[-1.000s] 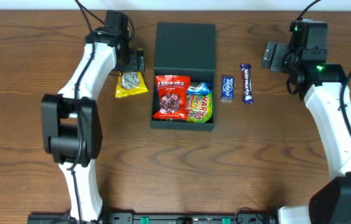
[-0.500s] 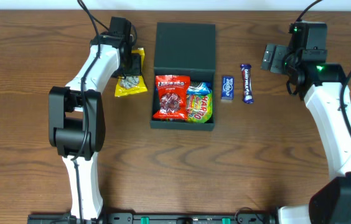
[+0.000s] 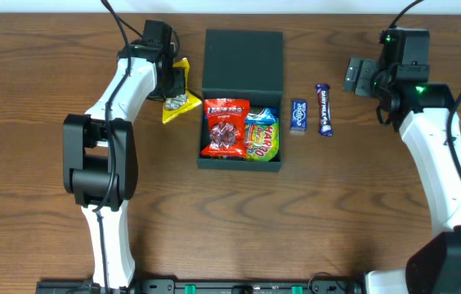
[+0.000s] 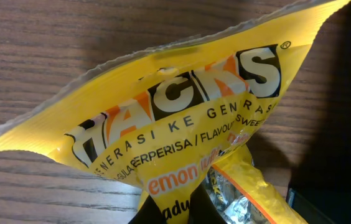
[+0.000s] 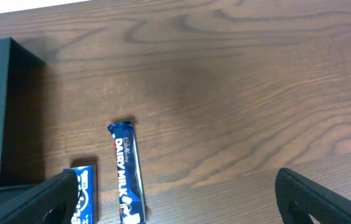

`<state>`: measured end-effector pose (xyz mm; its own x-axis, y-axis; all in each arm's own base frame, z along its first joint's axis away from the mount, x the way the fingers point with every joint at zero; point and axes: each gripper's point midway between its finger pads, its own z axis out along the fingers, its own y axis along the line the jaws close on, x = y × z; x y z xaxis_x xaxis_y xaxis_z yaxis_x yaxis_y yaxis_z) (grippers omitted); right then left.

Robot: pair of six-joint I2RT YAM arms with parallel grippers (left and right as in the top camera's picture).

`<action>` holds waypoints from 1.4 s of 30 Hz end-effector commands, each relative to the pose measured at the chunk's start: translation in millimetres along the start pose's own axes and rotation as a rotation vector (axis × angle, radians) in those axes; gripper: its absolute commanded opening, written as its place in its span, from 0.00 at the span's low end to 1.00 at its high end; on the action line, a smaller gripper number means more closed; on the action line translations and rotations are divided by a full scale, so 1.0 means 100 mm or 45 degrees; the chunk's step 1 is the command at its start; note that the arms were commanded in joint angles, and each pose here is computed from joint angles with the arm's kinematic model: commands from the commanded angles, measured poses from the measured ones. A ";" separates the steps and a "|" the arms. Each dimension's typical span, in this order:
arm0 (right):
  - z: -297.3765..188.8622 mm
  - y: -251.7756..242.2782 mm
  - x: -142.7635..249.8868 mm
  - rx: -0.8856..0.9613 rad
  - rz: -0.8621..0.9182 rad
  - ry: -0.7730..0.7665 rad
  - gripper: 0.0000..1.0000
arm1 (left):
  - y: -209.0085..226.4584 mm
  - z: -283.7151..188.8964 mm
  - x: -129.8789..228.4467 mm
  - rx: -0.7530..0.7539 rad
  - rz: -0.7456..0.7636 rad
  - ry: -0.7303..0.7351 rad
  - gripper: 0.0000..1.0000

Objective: Pack container
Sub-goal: 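Grasp the yellow Hacks bag with the left gripper, then carry the yellow bag with left gripper and lower it into the box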

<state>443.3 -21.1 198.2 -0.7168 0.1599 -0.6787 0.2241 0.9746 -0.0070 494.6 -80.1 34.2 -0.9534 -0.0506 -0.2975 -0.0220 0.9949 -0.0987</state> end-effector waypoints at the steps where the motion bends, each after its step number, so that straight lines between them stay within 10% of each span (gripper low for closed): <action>1: 0.00 -0.04 -0.01 0.013 0.019 -0.003 0.99 | 0.08 0.01 0.07 -0.048 0.012 0.038 0.06; 18: 0.00 -0.04 -0.02 0.013 0.019 -0.005 0.99 | -0.22 -1.60 -0.45 -0.016 0.076 -0.416 0.06; 42: 0.03 -0.27 -0.11 0.062 0.074 -0.041 0.99 | -2.10 -1.34 0.84 0.271 0.495 -0.095 0.06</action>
<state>446.3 -43.0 202.5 -0.6903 0.1933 -0.6972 0.2729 0.9620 -0.0035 383.3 -277.8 174.1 -0.8348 0.3064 -0.4575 0.4129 0.8980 -0.1520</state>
